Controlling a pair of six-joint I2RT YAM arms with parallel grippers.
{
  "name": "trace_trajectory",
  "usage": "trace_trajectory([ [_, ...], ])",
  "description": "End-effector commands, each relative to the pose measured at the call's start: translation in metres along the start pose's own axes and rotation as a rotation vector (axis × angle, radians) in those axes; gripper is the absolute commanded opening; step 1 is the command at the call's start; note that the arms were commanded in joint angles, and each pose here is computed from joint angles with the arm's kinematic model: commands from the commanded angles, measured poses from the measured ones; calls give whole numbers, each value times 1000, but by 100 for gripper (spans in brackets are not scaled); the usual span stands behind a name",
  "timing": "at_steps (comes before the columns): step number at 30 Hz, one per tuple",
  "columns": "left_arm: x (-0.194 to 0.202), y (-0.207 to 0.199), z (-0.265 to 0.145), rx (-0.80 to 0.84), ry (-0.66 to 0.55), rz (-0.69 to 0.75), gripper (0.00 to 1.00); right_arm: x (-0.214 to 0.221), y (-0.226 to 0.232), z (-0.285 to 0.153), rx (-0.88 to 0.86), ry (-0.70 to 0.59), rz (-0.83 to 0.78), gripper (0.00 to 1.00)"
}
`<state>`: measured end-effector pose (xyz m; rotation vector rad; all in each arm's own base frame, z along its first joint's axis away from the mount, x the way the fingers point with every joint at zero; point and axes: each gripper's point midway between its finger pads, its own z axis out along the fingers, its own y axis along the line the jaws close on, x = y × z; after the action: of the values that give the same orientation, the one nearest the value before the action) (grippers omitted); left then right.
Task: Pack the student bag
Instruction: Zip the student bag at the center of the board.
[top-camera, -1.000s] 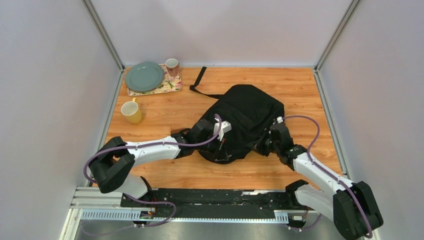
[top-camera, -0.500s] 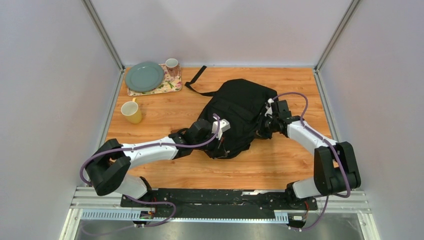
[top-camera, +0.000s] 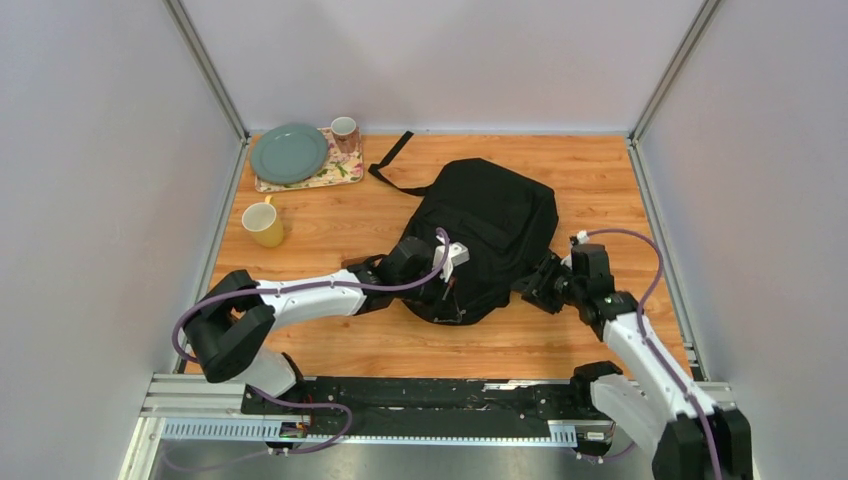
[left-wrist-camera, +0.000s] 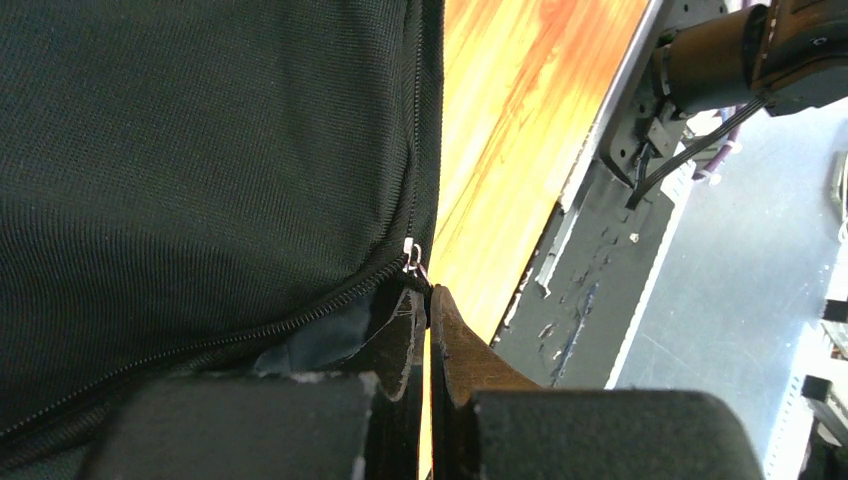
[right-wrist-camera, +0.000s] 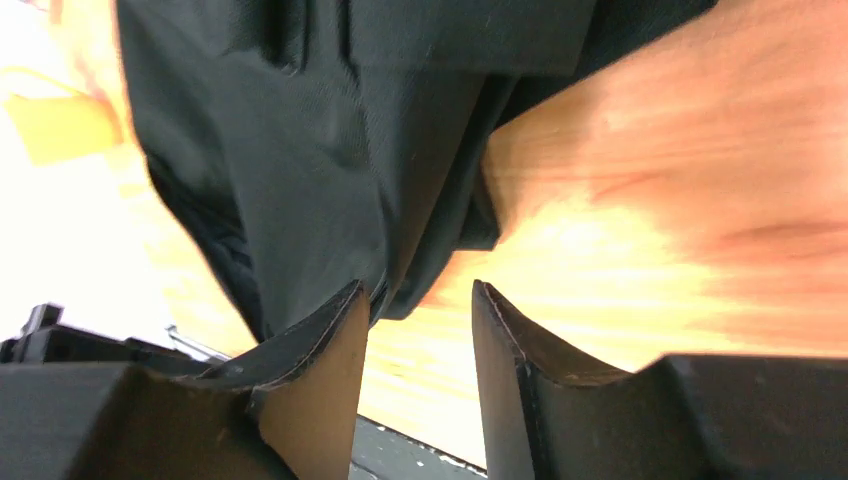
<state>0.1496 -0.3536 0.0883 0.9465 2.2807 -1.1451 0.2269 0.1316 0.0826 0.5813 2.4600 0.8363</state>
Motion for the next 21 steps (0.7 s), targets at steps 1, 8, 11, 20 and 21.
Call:
trace_trajectory([
  [1,-22,-27,2,103,-24,22,0,15,11,-17,-87,-62,146,51],
  [8,-31,-37,4,139,-26,42,0,40,38,-28,-259,-19,234,66],
  [11,-34,-39,6,141,-29,46,0,43,45,-25,-277,-19,256,67],
  [20,-44,-52,10,178,-56,49,0,55,57,-2,-275,22,276,65],
  [21,-43,-54,10,184,-55,53,0,51,57,-1,-268,1,273,56],
])
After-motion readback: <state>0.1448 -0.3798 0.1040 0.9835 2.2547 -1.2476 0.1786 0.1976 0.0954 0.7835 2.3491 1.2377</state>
